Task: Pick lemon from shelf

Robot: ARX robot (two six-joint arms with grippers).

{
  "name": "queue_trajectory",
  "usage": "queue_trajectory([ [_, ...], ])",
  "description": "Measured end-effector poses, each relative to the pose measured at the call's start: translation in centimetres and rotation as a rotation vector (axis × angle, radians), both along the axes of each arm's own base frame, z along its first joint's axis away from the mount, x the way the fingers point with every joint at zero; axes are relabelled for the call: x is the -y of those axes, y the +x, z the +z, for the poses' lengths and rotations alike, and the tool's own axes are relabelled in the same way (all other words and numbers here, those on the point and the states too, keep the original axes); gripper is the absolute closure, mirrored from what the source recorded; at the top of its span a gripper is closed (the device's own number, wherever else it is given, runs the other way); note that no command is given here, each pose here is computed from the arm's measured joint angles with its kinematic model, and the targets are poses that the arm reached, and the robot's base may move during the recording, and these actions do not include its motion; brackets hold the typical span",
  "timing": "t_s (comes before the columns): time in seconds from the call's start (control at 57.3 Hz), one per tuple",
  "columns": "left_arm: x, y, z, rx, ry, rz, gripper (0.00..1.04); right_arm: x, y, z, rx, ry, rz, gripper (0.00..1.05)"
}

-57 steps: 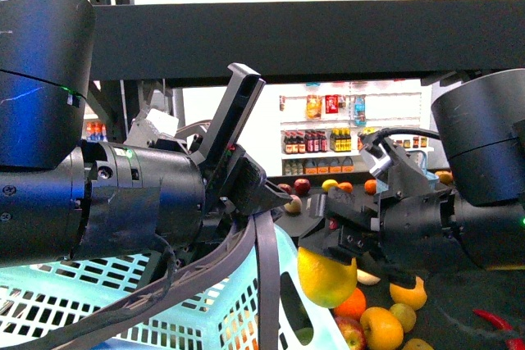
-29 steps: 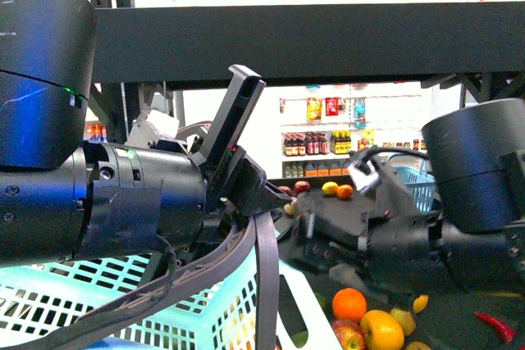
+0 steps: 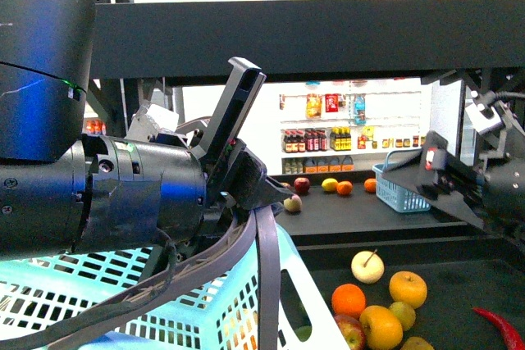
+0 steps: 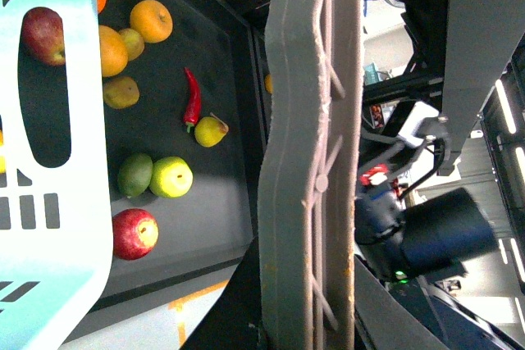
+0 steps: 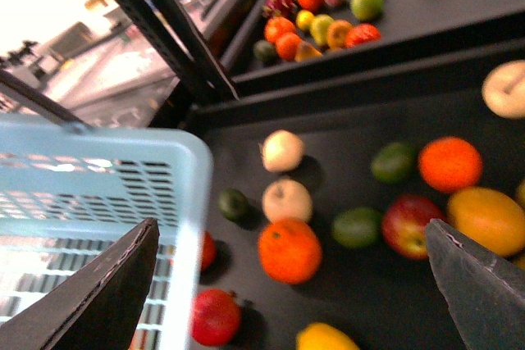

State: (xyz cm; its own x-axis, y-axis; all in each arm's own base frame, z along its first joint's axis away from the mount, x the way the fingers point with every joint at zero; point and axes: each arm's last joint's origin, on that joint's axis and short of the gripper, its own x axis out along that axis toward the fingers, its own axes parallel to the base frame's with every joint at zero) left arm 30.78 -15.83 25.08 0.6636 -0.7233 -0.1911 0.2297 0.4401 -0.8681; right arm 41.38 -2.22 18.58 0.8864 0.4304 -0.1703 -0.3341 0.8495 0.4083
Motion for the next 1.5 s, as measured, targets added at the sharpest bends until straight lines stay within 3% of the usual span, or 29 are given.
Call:
queue_trajectory([
  [0.122, 0.0, 0.0, 0.0, 0.000, 0.000, 0.000, 0.94, 1.9, 1.4, -7.0, -0.136, -0.093, -0.037, 0.07],
  [0.244, 0.0, 0.0, 0.0, 0.000, 0.000, -0.001, 0.94, 0.3, 1.8, -13.5, -0.239, -0.219, 0.072, 0.07],
  [0.628, 0.0, 0.0, 0.0, 0.000, 0.000, 0.000, 0.94, -7.1, 3.7, -20.7, -0.252, -0.463, 0.322, 0.07],
  [0.873, 0.0, 0.0, 0.0, 0.000, 0.000, 0.000, 0.94, -8.4, 5.2, -23.4, -0.224, -0.546, 0.349, 0.07],
  [1.501, 0.0, 0.0, 0.0, 0.000, 0.000, -0.001, 0.94, -11.8, 9.1, -25.2, -0.180, -0.561, 0.346, 0.07],
])
